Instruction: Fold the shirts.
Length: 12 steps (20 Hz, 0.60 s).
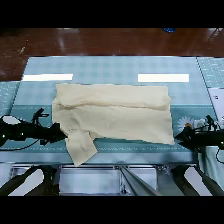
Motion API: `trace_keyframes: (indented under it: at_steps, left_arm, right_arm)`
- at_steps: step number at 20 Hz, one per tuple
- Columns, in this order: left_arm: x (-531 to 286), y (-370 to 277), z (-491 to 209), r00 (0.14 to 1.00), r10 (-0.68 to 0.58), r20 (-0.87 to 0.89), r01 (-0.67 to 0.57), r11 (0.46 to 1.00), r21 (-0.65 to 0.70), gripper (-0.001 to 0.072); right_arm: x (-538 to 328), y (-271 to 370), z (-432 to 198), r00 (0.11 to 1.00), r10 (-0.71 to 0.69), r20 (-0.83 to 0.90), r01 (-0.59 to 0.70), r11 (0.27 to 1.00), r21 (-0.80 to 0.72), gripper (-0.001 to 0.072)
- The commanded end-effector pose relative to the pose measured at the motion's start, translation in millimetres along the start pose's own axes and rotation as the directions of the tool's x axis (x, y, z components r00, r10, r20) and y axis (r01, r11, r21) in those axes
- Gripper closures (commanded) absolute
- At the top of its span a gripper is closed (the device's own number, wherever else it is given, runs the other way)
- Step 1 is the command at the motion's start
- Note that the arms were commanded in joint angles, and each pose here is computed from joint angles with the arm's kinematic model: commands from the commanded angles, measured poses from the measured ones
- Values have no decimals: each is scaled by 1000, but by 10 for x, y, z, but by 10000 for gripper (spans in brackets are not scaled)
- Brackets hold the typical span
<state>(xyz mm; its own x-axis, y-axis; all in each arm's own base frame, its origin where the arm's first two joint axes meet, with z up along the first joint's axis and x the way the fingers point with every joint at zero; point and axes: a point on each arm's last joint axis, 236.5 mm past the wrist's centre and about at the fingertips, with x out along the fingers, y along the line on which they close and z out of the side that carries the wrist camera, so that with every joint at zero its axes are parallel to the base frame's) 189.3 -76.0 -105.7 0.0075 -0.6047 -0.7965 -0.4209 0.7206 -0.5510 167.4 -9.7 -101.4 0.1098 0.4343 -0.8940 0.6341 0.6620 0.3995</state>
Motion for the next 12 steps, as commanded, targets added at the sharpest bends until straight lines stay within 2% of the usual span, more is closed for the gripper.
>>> trace_keyframes:
  at_steps: [1, 4, 8, 9, 10, 11, 12]
  left_arm:
    - [1, -16, -6, 1000, -7, -2, 7, 1000, 4, 685]
    - [1, -16, -8, 1000, -7, -3, 7, 1000, 4, 685]
    - [0, -12, 13, 1000, -5, 6, 5, 1000, 4, 685]
    - [-2, -11, 24, 1000, -4, 10, 4, 1000, 4, 685]
    - [-14, -20, 41, 1000, -4, 15, 4, 1000, 7, 685]
    - [-45, -46, 74, 1000, -6, 21, 5, 1000, 16, 685]
    - [-94, -88, 116, 1000, -9, 28, 8, 1000, 29, 685]
  right_arm:
    - [86, -40, -136, 997, -7, -74, 9, 1000, 17, 303]
    - [190, 105, -146, 989, 77, -123, -75, 997, 20, 303]
    - [230, 439, 74, 971, 234, -57, -232, 972, 30, 322]
    - [223, 493, 93, 965, 257, -50, -257, 966, 16, 418]
    - [200, 573, 113, 956, 291, -42, -292, 956, -24, 588]
    - [176, 673, 118, 943, 329, -40, -331, 940, -79, 690]
    - [157, 739, 126, 937, 346, -40, -348, 933, -93, 691]
